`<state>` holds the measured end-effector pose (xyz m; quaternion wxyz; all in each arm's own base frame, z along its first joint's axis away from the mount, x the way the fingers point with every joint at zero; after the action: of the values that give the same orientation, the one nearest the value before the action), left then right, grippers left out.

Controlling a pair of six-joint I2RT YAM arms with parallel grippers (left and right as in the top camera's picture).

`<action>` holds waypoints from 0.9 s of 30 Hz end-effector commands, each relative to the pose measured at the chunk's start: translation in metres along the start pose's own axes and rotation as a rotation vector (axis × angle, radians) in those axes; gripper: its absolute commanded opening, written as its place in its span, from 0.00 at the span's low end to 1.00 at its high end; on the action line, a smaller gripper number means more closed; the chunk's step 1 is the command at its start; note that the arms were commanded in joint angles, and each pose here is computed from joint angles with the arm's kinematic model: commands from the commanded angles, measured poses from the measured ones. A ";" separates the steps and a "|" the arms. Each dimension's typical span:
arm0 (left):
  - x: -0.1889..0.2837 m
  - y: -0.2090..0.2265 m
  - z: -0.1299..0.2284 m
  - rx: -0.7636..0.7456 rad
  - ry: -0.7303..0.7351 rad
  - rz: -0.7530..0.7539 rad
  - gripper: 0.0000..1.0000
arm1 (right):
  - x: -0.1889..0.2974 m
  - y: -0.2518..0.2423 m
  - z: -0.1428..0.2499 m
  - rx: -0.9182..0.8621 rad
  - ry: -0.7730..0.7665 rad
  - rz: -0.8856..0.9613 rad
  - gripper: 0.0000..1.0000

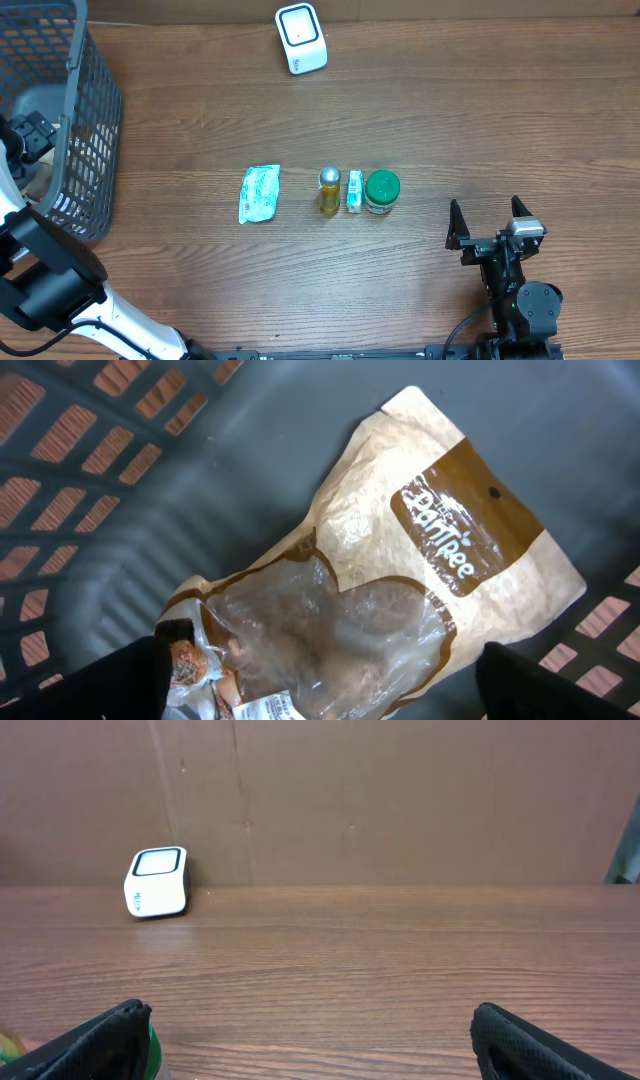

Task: Scan the item barcode
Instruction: 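Reach into the basket and grasp the brown PanTree bag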

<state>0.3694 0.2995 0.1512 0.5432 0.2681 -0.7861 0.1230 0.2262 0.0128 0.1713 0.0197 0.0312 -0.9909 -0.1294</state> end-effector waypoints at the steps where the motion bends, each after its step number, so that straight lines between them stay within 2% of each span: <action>1: -0.004 -0.002 0.000 -0.142 0.010 0.014 0.99 | 0.000 0.001 0.002 -0.003 -0.005 -0.008 1.00; 9: -0.041 -0.010 0.019 -0.367 0.074 0.061 1.00 | 0.000 0.001 0.002 -0.003 -0.005 -0.008 1.00; 20: -0.088 -0.010 0.041 -0.373 0.167 0.120 1.00 | 0.000 0.001 0.002 -0.003 -0.005 -0.008 1.00; 27: -0.116 -0.023 0.065 -0.349 0.245 0.236 0.99 | 0.000 0.001 0.002 -0.003 -0.005 -0.008 1.00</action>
<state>0.3695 0.2946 0.0555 0.6287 0.1009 -0.7696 0.0486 0.2262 0.0127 0.1714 0.0195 0.0308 -0.9909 -0.1294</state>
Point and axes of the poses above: each gripper's point midway between its finger pads, its own x axis back along the fingers, its own y axis along the line the jaws close on, z = x × y, the point moved 2 cm from there along x, back along the fingers, and after that the axes turned 13 degrees about -x, right-handed, at the moved point
